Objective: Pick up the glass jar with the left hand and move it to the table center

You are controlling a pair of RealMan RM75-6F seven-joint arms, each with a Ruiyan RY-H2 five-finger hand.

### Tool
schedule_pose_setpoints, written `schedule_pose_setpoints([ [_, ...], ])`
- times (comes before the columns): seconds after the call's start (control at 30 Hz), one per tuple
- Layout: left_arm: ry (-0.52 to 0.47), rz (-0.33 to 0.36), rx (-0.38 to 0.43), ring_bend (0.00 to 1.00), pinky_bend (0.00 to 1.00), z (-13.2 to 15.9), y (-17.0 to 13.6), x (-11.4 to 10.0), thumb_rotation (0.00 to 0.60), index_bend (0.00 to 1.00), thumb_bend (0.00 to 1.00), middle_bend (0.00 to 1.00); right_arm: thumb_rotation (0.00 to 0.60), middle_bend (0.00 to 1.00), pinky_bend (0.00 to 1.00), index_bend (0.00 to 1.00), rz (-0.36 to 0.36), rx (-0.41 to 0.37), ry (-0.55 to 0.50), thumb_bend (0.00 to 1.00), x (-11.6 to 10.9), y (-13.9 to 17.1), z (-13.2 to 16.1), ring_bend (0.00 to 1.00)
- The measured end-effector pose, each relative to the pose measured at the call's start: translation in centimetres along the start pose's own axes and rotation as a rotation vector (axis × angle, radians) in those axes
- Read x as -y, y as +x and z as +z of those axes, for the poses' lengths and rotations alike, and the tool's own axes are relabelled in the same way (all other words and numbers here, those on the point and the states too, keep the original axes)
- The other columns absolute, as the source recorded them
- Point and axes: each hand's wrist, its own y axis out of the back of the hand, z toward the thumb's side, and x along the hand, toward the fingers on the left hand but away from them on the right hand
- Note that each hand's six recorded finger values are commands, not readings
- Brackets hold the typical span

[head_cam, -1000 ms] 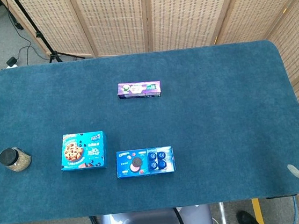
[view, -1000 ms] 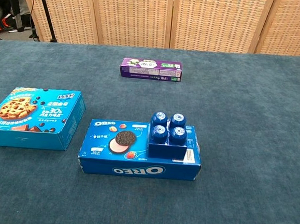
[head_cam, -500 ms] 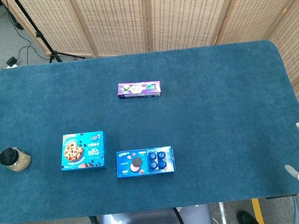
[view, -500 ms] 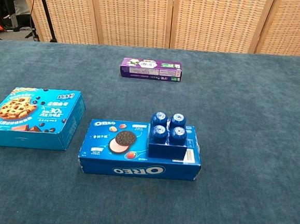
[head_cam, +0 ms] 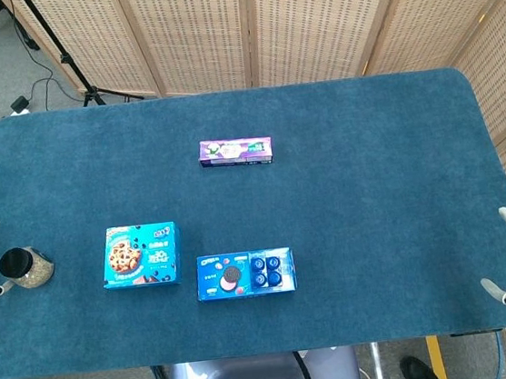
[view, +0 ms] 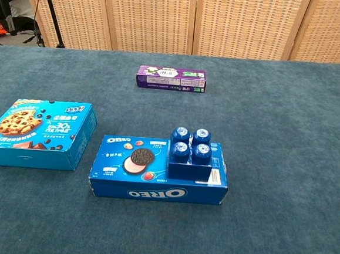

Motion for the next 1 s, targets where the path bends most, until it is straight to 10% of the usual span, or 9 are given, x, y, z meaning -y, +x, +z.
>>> schedule_pose_setpoints([
  [1.0, 0.011, -0.004, 0.046, 0.0, 0.0, 5.7, 5.4, -0.2, 0.6, 0.0, 0.0, 0.0, 0.6, 0.0, 0.0, 0.0, 0.012, 0.011, -0.022, 0.0, 0.1, -0.3, -0.2, 0.0],
])
